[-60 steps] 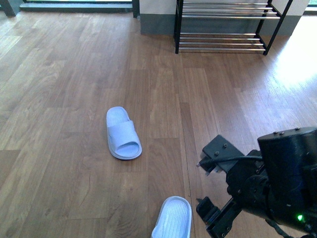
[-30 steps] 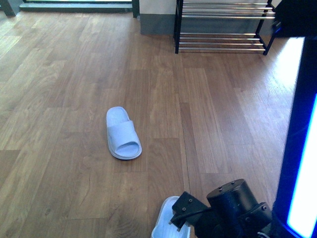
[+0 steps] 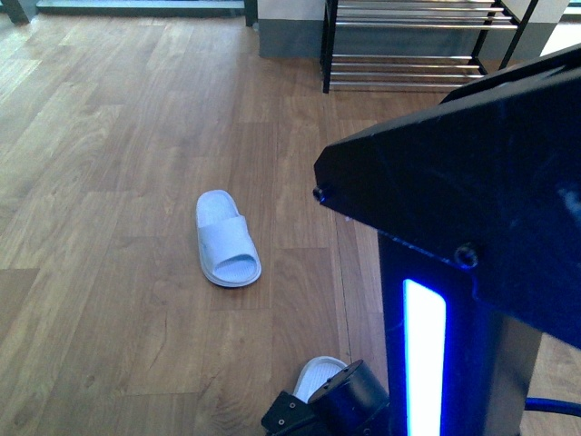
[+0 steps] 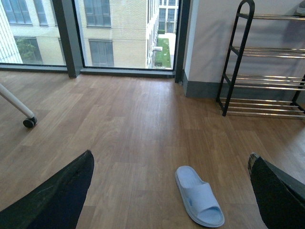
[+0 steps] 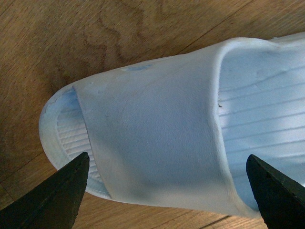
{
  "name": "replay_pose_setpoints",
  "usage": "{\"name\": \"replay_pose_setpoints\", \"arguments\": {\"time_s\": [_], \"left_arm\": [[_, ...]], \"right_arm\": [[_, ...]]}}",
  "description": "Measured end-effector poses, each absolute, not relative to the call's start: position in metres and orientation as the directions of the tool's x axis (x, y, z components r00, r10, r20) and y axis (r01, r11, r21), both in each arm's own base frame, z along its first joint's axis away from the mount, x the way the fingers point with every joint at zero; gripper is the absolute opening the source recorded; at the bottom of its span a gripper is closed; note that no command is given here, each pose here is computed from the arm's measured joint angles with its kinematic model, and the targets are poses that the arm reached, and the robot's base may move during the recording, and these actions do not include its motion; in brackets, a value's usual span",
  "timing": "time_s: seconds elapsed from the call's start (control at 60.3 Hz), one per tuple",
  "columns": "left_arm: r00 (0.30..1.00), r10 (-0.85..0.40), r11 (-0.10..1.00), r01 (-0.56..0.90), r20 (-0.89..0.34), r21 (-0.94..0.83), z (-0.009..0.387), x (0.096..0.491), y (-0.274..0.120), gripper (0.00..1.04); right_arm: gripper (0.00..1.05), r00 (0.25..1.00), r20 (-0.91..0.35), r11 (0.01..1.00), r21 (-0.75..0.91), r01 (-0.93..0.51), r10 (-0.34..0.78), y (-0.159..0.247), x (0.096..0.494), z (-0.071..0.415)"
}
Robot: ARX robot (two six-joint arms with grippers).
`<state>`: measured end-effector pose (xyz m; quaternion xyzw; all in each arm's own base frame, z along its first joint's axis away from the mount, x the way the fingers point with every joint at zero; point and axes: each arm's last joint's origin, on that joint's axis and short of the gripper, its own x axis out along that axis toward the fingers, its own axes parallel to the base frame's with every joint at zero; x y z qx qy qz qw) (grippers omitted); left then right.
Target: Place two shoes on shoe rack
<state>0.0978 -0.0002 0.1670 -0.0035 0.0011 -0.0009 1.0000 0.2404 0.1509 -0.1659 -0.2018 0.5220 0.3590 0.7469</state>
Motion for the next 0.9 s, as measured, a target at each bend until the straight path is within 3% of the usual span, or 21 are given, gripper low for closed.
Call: {"name": "replay_pose_setpoints", "arguments": {"time_s": [0.066, 0.116, 0.265, 0.481, 0.613, 0.663, 0.779, 0.895], "left_arm": [[1.000, -0.002, 1.000, 0.002, -0.002, -0.007, 0.167, 0.098, 0.000, 0.95], [1.000, -0.002, 1.000, 0.002, -0.002, -0.007, 0.167, 0.098, 0.000, 0.95], [1.000, -0.002, 1.000, 0.002, -0.002, -0.007, 0.167, 0.098, 0.000, 0.95], [1.000, -0.002, 1.000, 0.002, -0.002, -0.007, 0.167, 0.098, 0.000, 0.95], [1.000, -0.002, 1.000, 0.002, -0.002, -0.007, 0.167, 0.098, 0.000, 0.95], [1.000, -0.002, 1.000, 0.002, -0.002, -0.007, 0.167, 0.098, 0.000, 0.95], [1.000, -0.002, 1.000, 0.002, -0.002, -0.007, 0.167, 0.098, 0.000, 0.95], [1.000, -0.002, 1.000, 0.002, -0.002, -0.007, 0.167, 0.098, 0.000, 0.95]], "right_arm": [[0.95, 0.181, -0.930, 0.657, 0.079, -0.750, 0.319, 0.152, 0.241, -0.170], [0.90, 0.175, -0.933, 0.651, 0.078, -0.755, 0.315, 0.152, 0.241, -0.173], [0.67, 0.170, -0.937, 0.652, 0.075, -0.755, 0.305, 0.149, 0.247, -0.178], [0.36, 0.227, -0.942, 0.734, 0.028, -0.678, 0.246, 0.128, 0.264, -0.177], [0.08, 0.292, -0.941, 0.902, 0.031, -0.430, 0.171, 0.079, 0.296, -0.159], [0.02, 0.325, -0.933, 0.945, 0.046, -0.325, 0.157, 0.066, 0.307, -0.150], [0.02, 0.467, -0.880, 0.994, 0.111, 0.015, 0.091, 0.036, 0.344, -0.114], [0.02, 0.517, -0.851, 0.976, 0.178, 0.127, 0.088, 0.041, 0.355, -0.098]]}}
